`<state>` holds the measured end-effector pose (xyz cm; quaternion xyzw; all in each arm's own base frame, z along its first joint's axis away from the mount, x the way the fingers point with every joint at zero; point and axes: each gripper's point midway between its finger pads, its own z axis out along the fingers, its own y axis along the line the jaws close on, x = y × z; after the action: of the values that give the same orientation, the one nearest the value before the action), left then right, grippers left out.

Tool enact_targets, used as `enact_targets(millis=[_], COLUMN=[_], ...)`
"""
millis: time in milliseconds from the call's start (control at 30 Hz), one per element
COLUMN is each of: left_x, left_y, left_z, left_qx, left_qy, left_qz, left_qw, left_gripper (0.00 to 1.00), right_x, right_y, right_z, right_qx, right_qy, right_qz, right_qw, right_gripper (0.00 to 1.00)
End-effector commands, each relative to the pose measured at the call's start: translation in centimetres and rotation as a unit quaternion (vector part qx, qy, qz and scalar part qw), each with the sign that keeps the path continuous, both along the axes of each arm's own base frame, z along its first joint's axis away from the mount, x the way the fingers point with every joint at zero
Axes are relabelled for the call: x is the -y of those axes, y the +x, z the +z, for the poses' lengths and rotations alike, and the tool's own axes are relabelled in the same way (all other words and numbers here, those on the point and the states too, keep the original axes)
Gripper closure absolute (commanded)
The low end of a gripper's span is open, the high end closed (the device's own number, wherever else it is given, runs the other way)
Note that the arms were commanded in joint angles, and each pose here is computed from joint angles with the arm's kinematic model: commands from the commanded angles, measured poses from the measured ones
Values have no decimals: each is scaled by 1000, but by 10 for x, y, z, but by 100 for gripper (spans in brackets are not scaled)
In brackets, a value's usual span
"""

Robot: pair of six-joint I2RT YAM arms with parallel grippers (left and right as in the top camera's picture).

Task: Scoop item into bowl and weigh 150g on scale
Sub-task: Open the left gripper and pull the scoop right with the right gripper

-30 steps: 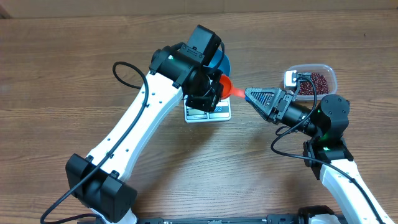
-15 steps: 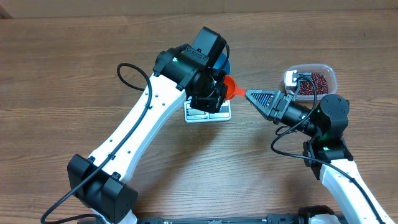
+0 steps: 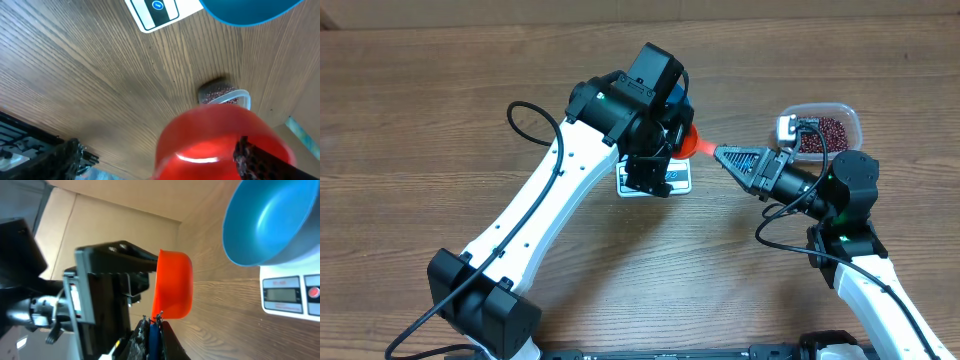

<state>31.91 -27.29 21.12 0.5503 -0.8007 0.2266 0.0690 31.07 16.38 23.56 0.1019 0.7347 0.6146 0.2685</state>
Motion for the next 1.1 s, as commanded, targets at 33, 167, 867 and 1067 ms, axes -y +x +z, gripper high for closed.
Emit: enact_targets(millis=[33,167,867,1067], left_x=[-2,-6,-25,-46], left_y=[2,5,5,20], left_z=[13,14,6,3], left_qx=[44,73,241,244], left_qy=[4,13,122,198], left_qz=[-47,-101,-492,-493], left_qw=[998,992,828,812], left_gripper=[1,0,0,0], right_x=[-1,0,64,102], right_y=[-2,-7,-14,-25], right_z=[-3,-26,-51,-36], right_qx=[20,-7,-50,-73], right_qy=[-25,-53,-246,-345], right_qz=[8,15,-155,-212], right_qw=[999,998,956,912], right_gripper=[96,96,96,96])
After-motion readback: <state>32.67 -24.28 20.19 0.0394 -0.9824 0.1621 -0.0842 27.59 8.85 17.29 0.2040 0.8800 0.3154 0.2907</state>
